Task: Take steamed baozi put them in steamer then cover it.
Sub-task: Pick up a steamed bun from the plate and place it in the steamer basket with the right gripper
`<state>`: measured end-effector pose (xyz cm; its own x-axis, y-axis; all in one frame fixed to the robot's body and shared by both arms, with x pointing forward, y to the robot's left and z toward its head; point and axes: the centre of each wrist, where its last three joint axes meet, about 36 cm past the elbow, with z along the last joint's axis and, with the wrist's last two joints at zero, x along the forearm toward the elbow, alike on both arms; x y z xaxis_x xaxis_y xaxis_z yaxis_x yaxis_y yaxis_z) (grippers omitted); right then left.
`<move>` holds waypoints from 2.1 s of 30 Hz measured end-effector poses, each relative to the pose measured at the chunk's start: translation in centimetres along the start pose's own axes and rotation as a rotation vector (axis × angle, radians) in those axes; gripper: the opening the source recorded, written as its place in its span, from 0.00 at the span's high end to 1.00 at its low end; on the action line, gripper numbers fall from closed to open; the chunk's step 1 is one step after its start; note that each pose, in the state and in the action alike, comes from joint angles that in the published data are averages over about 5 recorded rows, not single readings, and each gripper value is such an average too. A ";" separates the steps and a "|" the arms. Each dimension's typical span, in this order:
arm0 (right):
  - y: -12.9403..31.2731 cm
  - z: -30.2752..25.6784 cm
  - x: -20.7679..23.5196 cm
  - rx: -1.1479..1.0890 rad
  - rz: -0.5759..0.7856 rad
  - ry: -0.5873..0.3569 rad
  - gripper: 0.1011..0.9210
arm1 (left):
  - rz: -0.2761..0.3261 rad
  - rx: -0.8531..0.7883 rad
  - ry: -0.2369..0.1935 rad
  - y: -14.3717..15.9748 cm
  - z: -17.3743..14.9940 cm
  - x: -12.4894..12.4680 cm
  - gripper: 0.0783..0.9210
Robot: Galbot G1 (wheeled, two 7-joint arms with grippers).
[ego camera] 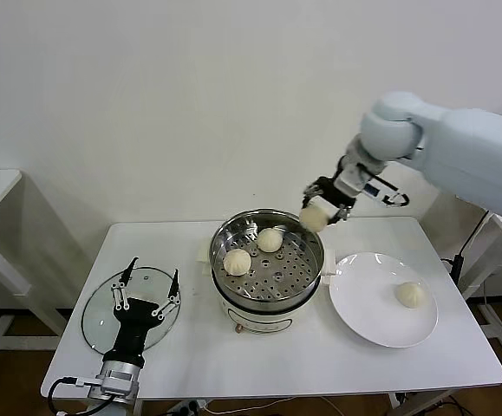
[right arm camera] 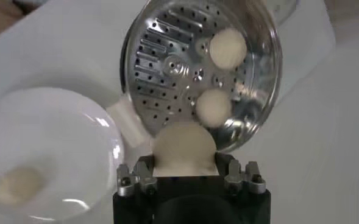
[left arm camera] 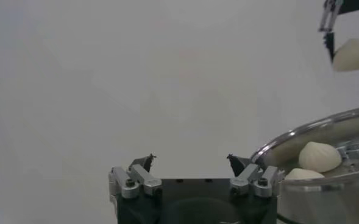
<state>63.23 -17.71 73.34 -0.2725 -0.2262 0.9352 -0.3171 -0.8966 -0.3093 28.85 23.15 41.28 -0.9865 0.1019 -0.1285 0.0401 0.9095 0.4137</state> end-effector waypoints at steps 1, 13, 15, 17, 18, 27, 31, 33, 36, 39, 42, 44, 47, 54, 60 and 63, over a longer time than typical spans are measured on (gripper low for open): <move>-0.5 -0.2 -0.4 0.030 0.000 -0.003 0.30 | -0.001 0.000 0.000 0.0 0.0 0.0 0.12; -4.1 -3.2 -6.4 0.287 -0.003 -0.080 0.30 | 0.002 -0.006 0.010 0.3 0.8 -0.1 0.12; -4.2 -3.7 -7.4 0.311 -0.003 -0.100 0.30 | 0.001 -0.006 0.011 0.3 0.9 -0.1 0.12; -4.3 -4.1 -8.2 0.333 -0.002 -0.118 0.30 | 0.000 -0.006 0.013 0.4 1.0 -0.2 0.12; -4.3 -4.3 -8.6 0.343 -0.002 -0.128 0.30 | 0.000 -0.006 0.014 0.4 1.0 -0.2 0.12; -4.2 -5.5 -10.0 0.397 0.007 -0.181 0.30 | -0.001 0.000 0.022 0.5 1.6 -0.5 0.12; -3.9 -6.0 -10.1 0.409 0.002 -0.199 0.30 | 0.001 0.004 0.025 0.3 1.7 -0.7 0.12; -3.7 -6.3 -10.1 0.412 -0.003 -0.208 0.30 | 0.003 0.006 0.026 0.2 1.8 -0.7 0.12; -3.3 -6.7 -10.3 0.415 -0.013 -0.220 0.29 | 0.004 0.008 0.027 0.1 1.9 -0.8 0.12; -3.0 -7.1 -10.4 0.418 -0.024 -0.227 0.29 | 0.005 0.009 0.028 0.1 1.9 -0.8 0.12; -2.8 -7.4 -10.6 0.418 -0.039 -0.231 0.29 | 0.006 0.008 0.029 0.1 1.9 -0.8 0.12; -2.7 -7.5 -10.8 0.417 -0.050 -0.232 0.29 | 0.006 0.008 0.029 0.2 1.9 -0.8 0.12; -2.6 -7.7 -11.2 0.414 -0.069 -0.233 0.29 | 0.006 0.008 0.030 0.2 1.9 -0.8 0.12; -2.7 -8.0 -12.0 0.411 -0.095 -0.235 0.29 | 0.003 0.007 0.029 0.3 2.0 -0.8 0.12; -3.0 -8.2 -12.7 0.408 -0.106 -0.238 0.28 | 0.000 0.005 0.029 0.4 2.0 -0.8 0.12; -3.2 -8.3 -12.8 0.409 -0.108 -0.240 0.26 | -0.001 0.004 0.029 0.5 2.1 -0.8 0.12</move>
<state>60.23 -8.77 60.91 -0.0254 -0.1618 0.9865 0.0645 -0.9850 -0.1599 29.94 24.33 39.71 -0.9907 0.0893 -0.1022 0.0399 0.9114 0.4096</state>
